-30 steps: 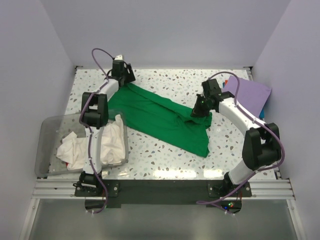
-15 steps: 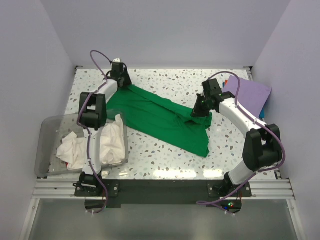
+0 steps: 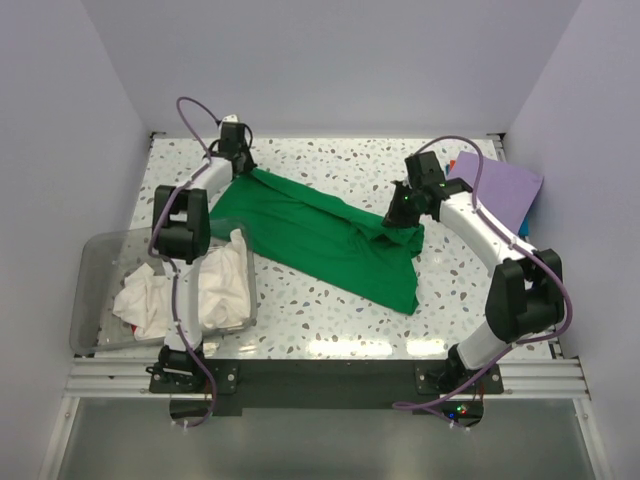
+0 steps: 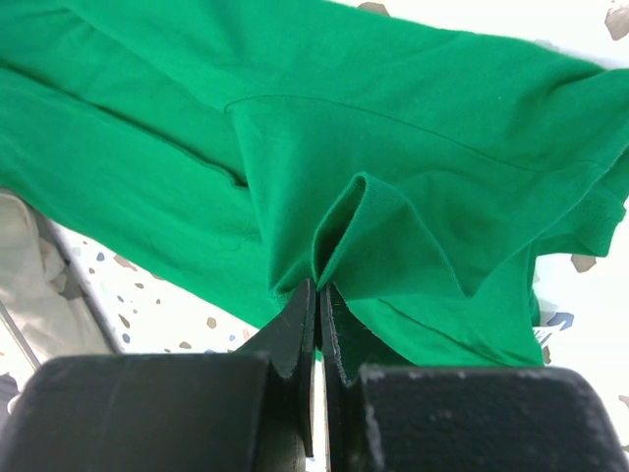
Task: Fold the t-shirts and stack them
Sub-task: Fold the tshirt
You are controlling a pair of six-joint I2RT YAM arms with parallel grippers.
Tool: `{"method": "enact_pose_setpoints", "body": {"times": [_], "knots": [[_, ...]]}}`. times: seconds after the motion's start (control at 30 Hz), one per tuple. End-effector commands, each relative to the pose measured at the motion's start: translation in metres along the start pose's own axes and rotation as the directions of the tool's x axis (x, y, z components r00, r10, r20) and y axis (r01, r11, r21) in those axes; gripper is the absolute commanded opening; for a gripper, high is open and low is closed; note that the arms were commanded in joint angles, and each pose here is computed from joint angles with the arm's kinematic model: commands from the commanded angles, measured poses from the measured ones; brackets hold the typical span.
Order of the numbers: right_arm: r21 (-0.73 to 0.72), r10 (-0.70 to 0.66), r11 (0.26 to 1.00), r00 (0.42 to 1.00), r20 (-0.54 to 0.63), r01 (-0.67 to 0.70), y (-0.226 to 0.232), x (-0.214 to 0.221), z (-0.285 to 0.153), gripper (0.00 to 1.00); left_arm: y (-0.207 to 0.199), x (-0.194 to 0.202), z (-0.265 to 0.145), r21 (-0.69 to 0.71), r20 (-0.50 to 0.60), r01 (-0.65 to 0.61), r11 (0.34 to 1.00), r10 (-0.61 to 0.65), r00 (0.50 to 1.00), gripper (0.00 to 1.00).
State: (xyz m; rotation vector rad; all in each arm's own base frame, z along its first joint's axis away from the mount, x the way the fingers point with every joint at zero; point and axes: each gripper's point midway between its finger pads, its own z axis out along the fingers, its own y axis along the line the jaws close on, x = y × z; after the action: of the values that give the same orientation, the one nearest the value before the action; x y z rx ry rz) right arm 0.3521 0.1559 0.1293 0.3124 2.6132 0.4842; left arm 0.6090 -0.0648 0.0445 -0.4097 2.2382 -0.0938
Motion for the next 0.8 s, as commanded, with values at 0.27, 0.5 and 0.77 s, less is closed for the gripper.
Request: {"method": "enact_pose_setpoints", "body": {"times": [0.27, 0.5, 0.77], "knots": [[0.023, -0.033, 0.999, 0.998, 0.055, 0.032, 0.005, -0.014, -0.035, 0.00, 0.008, -0.058, -0.049, 0.013, 0.091, -0.027, 1.000, 0.026, 0.995, 0.00], [0.022, -0.033, 0.999, 0.999, 0.022, 0.032, 0.002, -0.001, -0.048, 0.00, 0.030, -0.043, -0.055, -0.001, 0.024, -0.035, 0.999, 0.035, 0.999, 0.00], [-0.007, -0.010, 1.000, 0.997, -0.083, 0.010, -0.006, 0.039, -0.040, 0.00, 0.054, -0.015, -0.056, -0.053, -0.056, -0.058, 0.997, 0.055, 0.997, 0.00]]}}
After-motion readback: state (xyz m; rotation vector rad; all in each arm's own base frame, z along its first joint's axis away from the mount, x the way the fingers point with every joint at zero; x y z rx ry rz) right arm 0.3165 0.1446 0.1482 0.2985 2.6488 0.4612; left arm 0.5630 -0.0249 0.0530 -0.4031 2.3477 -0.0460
